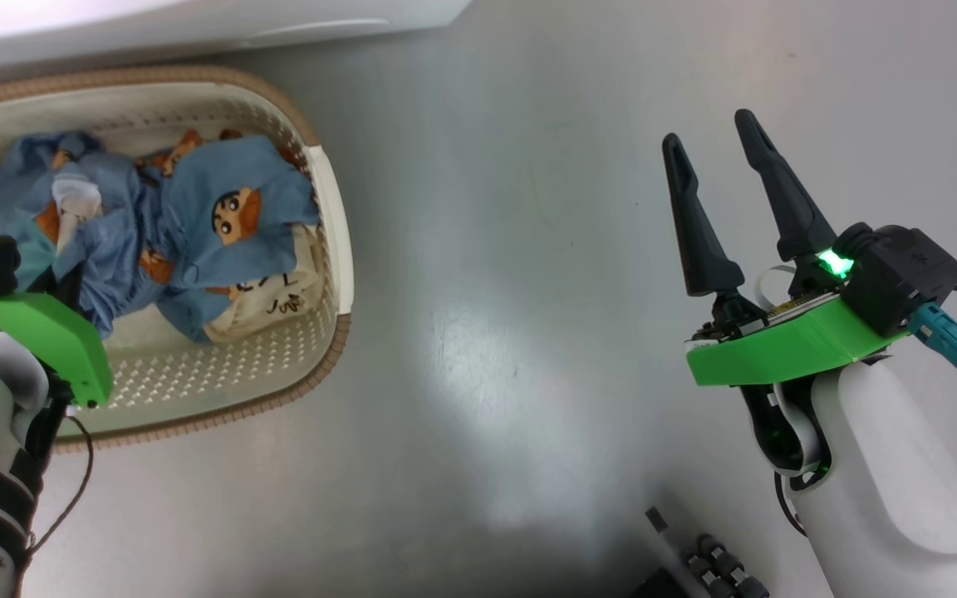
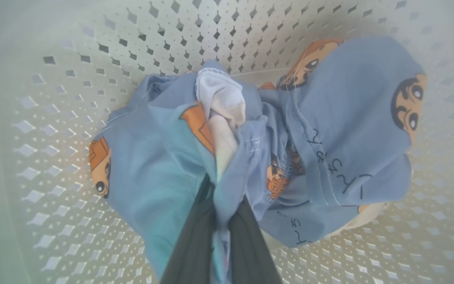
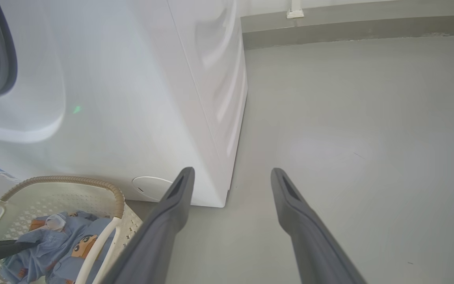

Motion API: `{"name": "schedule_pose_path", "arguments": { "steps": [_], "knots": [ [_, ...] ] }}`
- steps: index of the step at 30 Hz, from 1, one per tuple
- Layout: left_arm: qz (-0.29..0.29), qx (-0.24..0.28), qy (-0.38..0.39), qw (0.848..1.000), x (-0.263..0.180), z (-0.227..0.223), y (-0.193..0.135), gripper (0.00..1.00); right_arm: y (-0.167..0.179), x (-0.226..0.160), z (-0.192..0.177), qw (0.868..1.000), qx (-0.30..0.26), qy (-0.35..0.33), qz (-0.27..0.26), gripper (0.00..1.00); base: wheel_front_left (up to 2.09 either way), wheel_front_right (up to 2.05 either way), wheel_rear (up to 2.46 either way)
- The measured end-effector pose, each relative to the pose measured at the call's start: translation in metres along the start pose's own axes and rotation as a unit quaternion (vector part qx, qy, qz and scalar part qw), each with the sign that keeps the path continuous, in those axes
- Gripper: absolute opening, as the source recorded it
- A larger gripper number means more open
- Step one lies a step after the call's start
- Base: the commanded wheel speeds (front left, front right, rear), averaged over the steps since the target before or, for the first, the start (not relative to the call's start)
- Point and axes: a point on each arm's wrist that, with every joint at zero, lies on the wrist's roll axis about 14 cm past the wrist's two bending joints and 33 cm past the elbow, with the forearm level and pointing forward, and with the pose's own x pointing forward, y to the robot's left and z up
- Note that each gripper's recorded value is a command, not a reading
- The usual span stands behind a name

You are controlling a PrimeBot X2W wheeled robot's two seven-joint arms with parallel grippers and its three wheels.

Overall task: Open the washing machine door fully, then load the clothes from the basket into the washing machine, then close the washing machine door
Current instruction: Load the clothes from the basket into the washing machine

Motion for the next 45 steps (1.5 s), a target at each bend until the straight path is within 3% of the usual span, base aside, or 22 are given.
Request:
{"name": "schedule_pose_path", "arguments": {
  "steps": [12,26,35,45],
  "knots": [
    [0.007,-0.049,-0.066,0.997,-0.046,0.027,-0.008,0.00,0.008,-0.014,0.040,0.999,-0.002,-0.037,0.003,1.00,0.00,0.00,0.00],
    [0.006,-0.068,-0.186,0.980,-0.144,0.064,-0.021,0.00,0.013,-0.079,0.073,0.998,-0.006,-0.058,-0.002,1.00,0.00,0.00,0.00],
    [0.024,-0.066,-0.272,0.960,-0.209,0.079,-0.021,0.00,0.024,-0.114,0.095,0.996,0.002,-0.088,0.007,1.00,0.00,0.00,0.00],
    [0.061,-0.079,-0.373,0.923,-0.281,0.086,-0.011,0.00,0.030,-0.144,0.105,0.994,0.007,-0.109,0.009,1.00,0.00,0.00,0.00]
  ]
}}
